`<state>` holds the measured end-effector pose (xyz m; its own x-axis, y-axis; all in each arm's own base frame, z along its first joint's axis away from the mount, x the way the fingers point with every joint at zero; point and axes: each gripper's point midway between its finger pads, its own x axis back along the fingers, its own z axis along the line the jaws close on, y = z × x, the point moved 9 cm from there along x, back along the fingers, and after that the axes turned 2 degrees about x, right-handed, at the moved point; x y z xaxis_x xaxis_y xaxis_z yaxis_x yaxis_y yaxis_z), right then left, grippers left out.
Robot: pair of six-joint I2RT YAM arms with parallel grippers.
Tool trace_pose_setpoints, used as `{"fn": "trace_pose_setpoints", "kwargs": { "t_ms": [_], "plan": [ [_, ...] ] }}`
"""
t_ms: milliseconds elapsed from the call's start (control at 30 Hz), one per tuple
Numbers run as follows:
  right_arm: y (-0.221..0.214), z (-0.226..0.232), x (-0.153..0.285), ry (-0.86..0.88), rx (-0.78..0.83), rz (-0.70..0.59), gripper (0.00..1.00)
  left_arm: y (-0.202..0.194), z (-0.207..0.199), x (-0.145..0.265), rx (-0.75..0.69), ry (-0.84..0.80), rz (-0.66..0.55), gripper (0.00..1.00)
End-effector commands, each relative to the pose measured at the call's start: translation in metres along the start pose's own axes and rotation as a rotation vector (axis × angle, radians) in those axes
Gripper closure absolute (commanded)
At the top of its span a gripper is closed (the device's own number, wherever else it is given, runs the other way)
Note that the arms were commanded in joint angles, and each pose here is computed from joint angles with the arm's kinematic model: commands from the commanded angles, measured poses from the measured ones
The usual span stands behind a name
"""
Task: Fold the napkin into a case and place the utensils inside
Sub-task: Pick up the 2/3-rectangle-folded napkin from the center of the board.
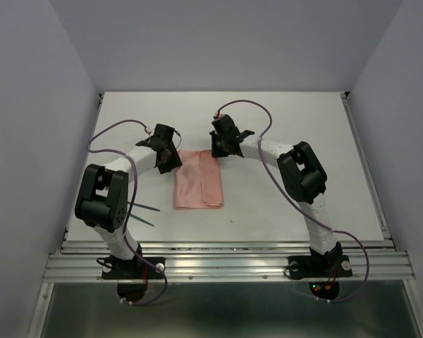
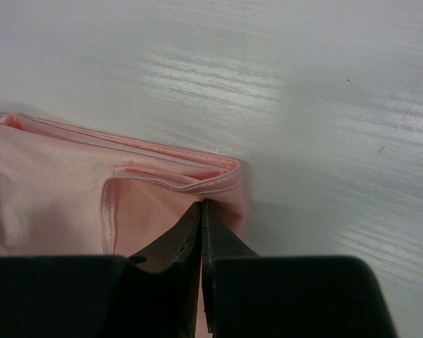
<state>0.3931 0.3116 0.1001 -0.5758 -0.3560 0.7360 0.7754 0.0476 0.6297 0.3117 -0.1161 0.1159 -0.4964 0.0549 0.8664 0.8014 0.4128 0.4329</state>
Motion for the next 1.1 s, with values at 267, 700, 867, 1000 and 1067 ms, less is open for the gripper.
{"fn": "trace_pose_setpoints", "kwargs": {
  "t_ms": [267,700,867,1000,1067],
  "plan": [
    [-0.006,0.0,0.011,-0.009,0.018,0.037,0.92,0.046,-0.025,-0.004,-0.023,0.014,-0.092,0.53],
    [-0.009,-0.001,0.011,-0.011,0.019,0.044,0.92,0.026,-0.011,-0.043,-0.019,0.128,-0.022,0.62],
    [-0.009,-0.001,0.011,-0.01,0.016,0.047,0.92,0.019,-0.009,-0.051,-0.013,0.123,0.006,0.78],
    [-0.008,-0.001,0.012,-0.009,0.012,0.044,0.92,0.022,-0.013,-0.047,-0.009,0.089,0.002,1.0],
    [-0.008,-0.001,0.011,-0.015,0.006,0.042,0.93,0.027,-0.018,-0.038,-0.014,0.052,-0.017,1.0]
  ]
}}
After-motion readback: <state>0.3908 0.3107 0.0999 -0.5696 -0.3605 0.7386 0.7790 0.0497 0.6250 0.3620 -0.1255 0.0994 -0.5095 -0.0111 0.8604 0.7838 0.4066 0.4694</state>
